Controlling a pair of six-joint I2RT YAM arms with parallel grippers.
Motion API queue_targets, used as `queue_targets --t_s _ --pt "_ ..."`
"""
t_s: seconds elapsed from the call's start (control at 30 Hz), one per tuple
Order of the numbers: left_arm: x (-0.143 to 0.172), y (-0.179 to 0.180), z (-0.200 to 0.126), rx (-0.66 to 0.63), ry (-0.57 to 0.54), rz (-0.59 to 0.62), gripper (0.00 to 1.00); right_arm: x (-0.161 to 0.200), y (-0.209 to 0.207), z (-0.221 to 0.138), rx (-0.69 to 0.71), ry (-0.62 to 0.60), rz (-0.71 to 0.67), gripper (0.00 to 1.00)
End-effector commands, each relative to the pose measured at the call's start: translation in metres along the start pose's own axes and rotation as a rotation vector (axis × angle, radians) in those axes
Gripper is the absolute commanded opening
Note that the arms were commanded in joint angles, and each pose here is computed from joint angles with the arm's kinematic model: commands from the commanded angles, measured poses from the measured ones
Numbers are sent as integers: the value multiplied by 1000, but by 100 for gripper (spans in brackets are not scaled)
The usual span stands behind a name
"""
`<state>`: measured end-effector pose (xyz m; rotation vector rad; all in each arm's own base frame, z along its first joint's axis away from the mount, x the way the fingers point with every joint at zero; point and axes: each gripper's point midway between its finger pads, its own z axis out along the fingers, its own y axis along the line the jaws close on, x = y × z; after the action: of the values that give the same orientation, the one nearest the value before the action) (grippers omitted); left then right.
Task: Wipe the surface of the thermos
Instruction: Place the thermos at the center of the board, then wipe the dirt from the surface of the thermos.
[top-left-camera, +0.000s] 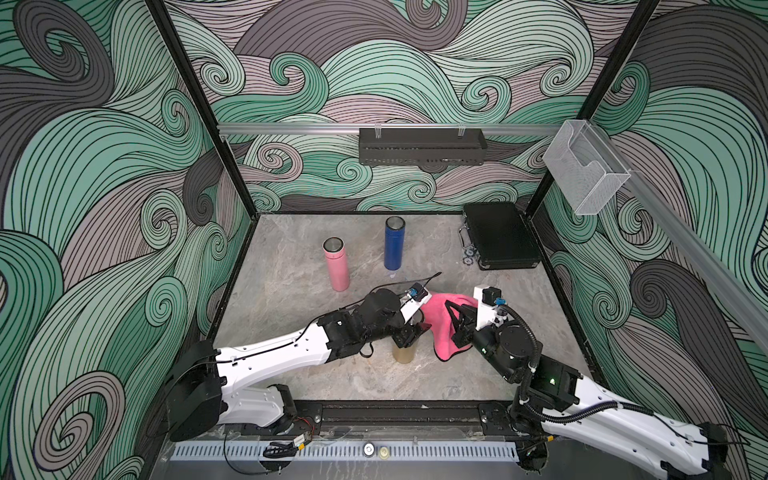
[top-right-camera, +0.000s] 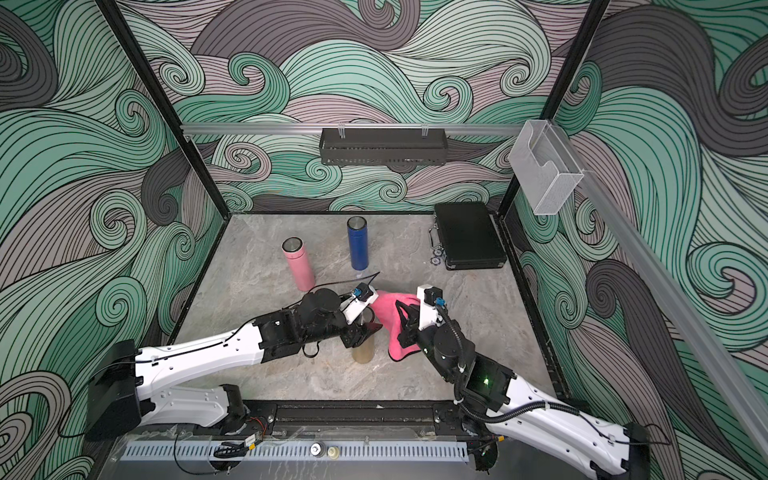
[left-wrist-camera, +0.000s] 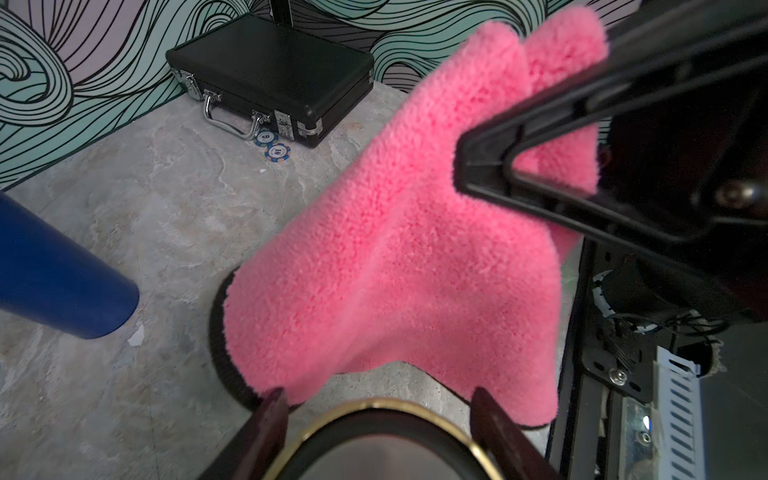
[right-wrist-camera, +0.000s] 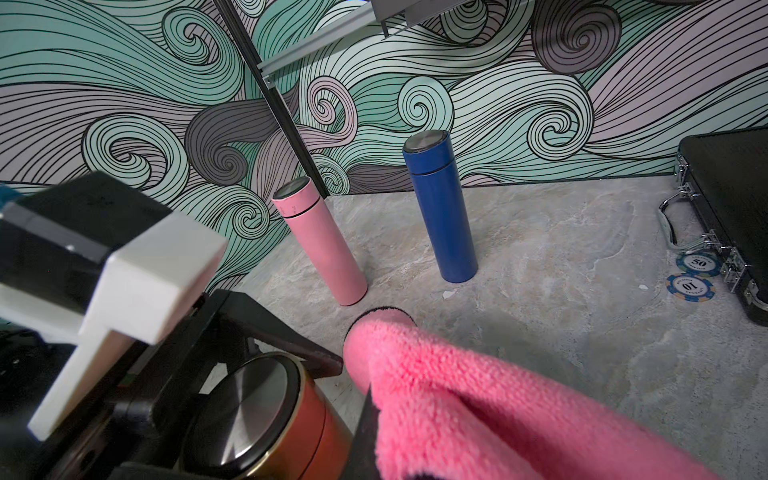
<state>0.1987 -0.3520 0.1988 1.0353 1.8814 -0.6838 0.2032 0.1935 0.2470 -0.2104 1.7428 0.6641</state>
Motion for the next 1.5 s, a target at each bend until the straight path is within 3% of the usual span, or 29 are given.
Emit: queue_targets --t_s 0.0,0.07,0.1,0.13,0.37,0.7,0.8,0.9,1.0,1.23,1.33,1.47 --pt "-13 -10 -3 66 -99 22 37 -18 7 -4 -28 -38 16 0" --pt "-12 -15 -5 95 -108 40 66 -19 9 -5 -36 -32 9 0" --pt "-12 -18 -6 108 -104 43 76 -20 10 -5 -42 -31 5 0" --pt "-10 -19 -5 115 -99 44 78 -20 11 -5 -47 -25 0 0" --pt "0 -39 -5 228 -143 83 80 -21 18 -2 -54 22 -57 0" --pt "4 -32 -24 183 -299 110 85 -22 37 7 -77 96 -137 0" --pt "7 -29 -19 170 -280 107 86 -23 39 8 -80 96 -144 0" --pt "3 -31 -12 178 -243 114 87 -21 34 8 -53 101 -152 0" --pt "-2 -35 -12 197 -269 122 98 -21 30 5 -43 98 -148 0" --pt "-31 -27 -17 141 -247 108 99 -24 23 -1 -24 87 -147 0" --pt "-39 -16 -28 83 -282 67 99 -24 23 -2 -22 86 -148 0" --pt "-31 -23 -46 129 -355 49 99 -25 24 -3 -27 88 -159 0"
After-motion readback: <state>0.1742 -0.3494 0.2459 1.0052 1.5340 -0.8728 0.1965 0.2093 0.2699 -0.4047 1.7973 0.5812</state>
